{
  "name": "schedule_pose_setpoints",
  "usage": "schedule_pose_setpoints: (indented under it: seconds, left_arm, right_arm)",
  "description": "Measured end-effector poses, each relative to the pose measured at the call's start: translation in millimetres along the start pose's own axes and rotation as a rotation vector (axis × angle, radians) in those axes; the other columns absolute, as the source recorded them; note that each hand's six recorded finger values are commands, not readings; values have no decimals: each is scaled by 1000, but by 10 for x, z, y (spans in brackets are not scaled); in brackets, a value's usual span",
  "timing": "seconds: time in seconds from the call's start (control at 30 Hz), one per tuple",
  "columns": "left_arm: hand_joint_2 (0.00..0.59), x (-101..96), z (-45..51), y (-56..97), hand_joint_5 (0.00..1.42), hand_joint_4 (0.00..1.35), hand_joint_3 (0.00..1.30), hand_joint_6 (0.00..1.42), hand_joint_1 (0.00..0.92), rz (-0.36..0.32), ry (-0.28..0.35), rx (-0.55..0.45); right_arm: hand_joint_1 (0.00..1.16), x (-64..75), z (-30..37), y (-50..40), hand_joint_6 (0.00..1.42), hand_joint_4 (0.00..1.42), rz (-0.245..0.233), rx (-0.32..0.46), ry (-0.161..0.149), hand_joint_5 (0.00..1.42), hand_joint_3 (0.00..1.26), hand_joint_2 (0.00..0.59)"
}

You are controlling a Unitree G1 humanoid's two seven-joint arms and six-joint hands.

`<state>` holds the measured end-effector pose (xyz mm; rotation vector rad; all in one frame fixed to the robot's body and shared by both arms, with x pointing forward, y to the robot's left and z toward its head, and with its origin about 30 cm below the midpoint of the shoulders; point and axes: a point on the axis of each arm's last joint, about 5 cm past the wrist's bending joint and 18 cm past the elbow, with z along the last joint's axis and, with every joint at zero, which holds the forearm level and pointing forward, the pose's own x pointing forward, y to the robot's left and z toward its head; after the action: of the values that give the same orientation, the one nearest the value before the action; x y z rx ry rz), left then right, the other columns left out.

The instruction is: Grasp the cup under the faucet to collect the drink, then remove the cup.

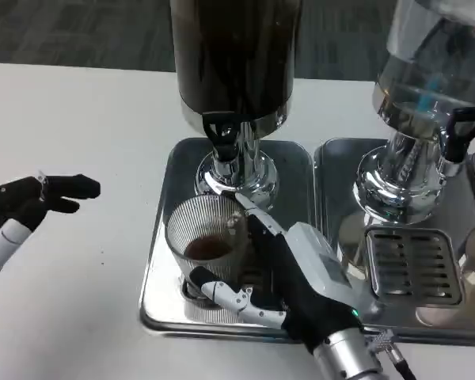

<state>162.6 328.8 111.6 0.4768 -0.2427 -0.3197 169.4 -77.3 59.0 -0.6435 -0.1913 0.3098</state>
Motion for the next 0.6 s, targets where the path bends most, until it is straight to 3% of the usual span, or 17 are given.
schedule_pose_setpoints:
  seconds: [0.6]
  left_arm:
    - [172,-3,0,4,309,372,456,370,0,2,1,2]
  right_arm:
    - [465,-40,20,82,518,304,-79,-29,2,418,255,219]
